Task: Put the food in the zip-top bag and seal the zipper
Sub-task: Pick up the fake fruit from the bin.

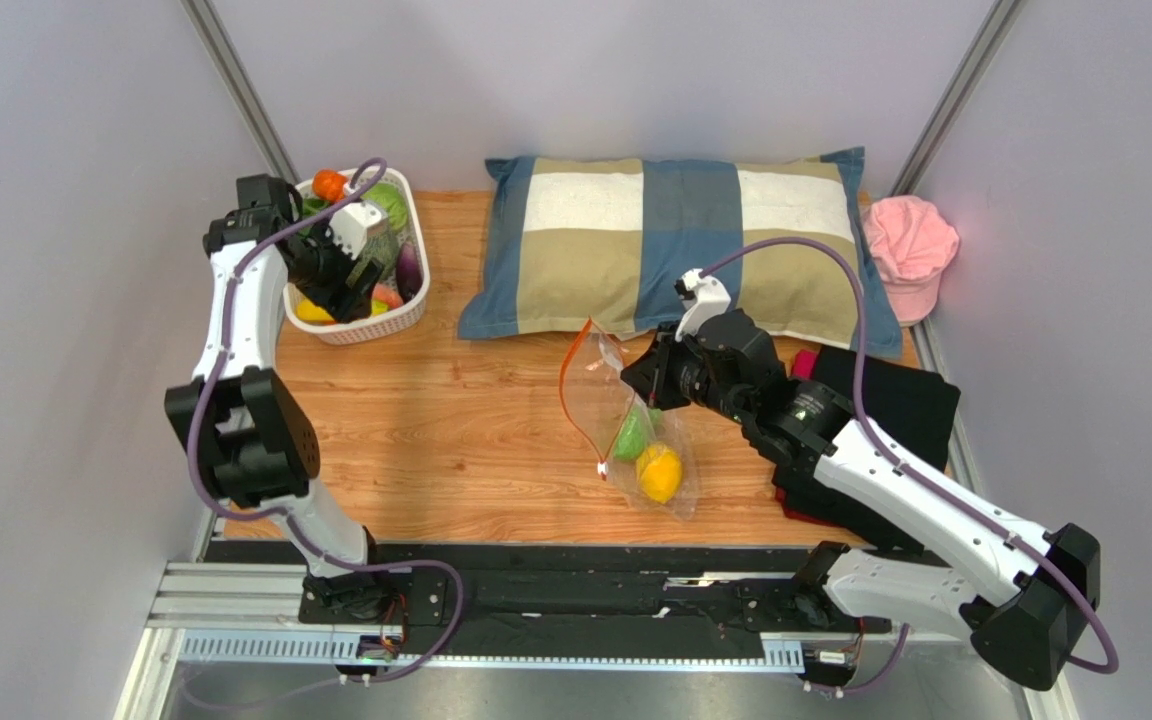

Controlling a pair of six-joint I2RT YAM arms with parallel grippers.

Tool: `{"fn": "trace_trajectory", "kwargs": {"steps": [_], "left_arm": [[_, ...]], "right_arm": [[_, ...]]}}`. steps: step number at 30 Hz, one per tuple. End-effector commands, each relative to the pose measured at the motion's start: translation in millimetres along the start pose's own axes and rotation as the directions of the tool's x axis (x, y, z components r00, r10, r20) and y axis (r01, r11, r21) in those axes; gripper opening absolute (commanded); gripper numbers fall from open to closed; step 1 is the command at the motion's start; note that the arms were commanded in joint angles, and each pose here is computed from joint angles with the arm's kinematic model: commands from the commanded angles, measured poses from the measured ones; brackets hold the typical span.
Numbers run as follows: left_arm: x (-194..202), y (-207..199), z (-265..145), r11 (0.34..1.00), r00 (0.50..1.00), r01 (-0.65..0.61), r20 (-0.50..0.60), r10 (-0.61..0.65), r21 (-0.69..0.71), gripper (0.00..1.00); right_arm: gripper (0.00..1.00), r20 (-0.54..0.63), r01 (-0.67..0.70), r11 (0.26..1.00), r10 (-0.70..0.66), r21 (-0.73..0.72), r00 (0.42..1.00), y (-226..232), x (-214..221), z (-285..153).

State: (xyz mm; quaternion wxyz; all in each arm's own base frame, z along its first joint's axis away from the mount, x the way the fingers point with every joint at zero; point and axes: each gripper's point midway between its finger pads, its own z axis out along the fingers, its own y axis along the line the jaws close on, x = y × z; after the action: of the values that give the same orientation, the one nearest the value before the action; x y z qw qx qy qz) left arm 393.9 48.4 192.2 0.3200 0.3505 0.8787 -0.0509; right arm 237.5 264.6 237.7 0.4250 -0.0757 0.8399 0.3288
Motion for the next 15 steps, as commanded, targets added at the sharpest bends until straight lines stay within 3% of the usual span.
{"fn": "trace_trajectory", "kwargs": {"steps": [1, 8, 15], "left_arm": [[2, 39, 2, 0.973, 0.973, -0.229, -0.007, 0.229, 0.006, 0.81], [17, 62, 35, 0.918, 0.917, -0.393, -0.049, 0.395, 0.055, 0.76], [45, 61, 56, 0.889, 0.886, -0.429, -0.114, 0.449, 0.159, 0.75]], "right_arm": [[0.00, 0.014, 0.011, 1.000, -0.011, -0.021, 1.000, 5, -5, 1], [0.00, 0.005, 0.031, 0.999, -0.031, -0.015, 1.000, 4, -6, 5], [0.00, -0.006, 0.045, 0.999, -0.045, -0.007, 0.999, 3, -6, 10]]}}
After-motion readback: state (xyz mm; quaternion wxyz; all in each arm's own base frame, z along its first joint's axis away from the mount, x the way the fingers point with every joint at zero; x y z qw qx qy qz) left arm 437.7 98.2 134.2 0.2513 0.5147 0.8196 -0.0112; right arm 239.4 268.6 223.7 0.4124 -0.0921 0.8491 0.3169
